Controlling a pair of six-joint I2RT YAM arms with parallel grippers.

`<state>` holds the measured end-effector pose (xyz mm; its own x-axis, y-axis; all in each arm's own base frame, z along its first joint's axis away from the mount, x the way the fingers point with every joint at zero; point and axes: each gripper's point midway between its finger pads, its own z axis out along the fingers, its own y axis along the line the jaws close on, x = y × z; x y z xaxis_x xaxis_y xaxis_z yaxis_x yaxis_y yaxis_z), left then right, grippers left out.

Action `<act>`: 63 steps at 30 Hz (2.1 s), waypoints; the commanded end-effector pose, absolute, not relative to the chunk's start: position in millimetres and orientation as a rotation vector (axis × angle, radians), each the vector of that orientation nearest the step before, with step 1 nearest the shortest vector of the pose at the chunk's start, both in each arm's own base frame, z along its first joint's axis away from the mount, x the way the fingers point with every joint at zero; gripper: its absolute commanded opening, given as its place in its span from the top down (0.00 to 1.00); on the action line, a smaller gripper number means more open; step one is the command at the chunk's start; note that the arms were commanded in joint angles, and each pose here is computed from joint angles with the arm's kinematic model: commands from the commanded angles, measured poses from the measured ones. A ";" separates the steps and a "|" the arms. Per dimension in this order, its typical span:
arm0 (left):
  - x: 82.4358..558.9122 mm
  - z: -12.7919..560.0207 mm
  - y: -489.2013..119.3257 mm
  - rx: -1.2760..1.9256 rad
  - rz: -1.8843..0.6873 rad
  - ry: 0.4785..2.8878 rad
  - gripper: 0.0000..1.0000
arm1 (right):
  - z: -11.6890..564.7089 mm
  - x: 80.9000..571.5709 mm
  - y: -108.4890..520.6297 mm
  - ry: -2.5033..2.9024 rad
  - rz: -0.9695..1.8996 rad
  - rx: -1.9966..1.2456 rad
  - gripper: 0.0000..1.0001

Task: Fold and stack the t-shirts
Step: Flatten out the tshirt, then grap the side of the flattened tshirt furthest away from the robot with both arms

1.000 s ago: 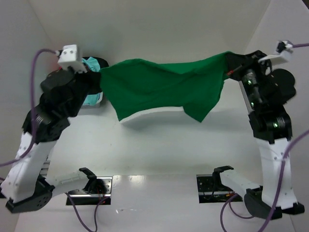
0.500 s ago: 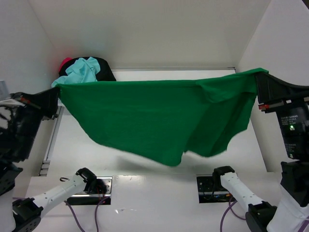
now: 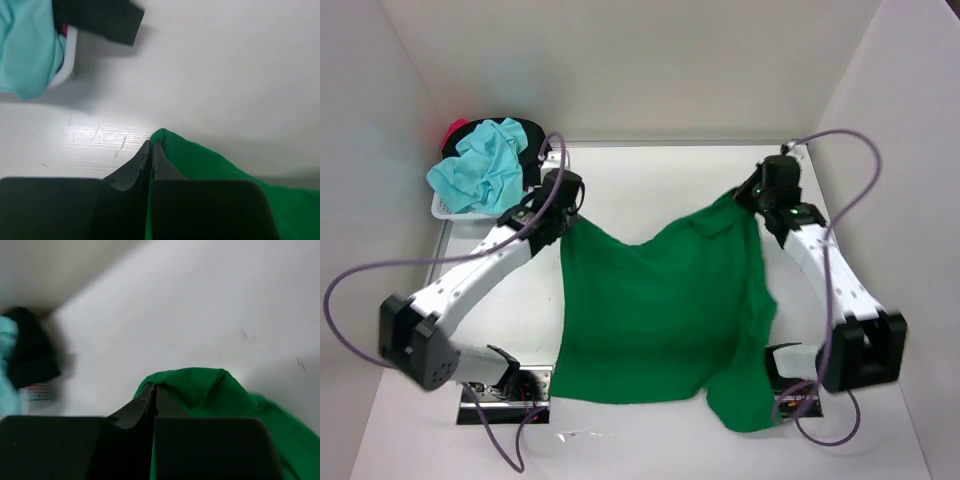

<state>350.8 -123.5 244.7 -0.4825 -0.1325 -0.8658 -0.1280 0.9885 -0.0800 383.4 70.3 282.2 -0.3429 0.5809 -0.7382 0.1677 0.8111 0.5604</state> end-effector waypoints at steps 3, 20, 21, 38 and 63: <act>421.0 202.6 -110.3 -0.354 -0.045 2.081 1.00 | 227.1 439.8 66.3 1.896 0.482 0.639 1.00; 581.8 130.7 -77.6 -0.377 0.017 2.167 1.00 | 165.5 594.9 44.5 1.954 0.374 0.659 1.00; 583.8 123.3 -77.7 -0.365 0.027 2.179 1.00 | 174.8 602.7 44.9 1.936 0.380 0.654 1.00; 631.4 107.3 -62.9 -0.396 0.036 2.143 1.00 | 108.1 644.4 44.8 2.082 0.394 0.565 0.88; 667.7 104.1 -52.2 -0.306 0.105 2.155 1.00 | 84.9 611.3 32.4 2.157 0.309 0.685 0.45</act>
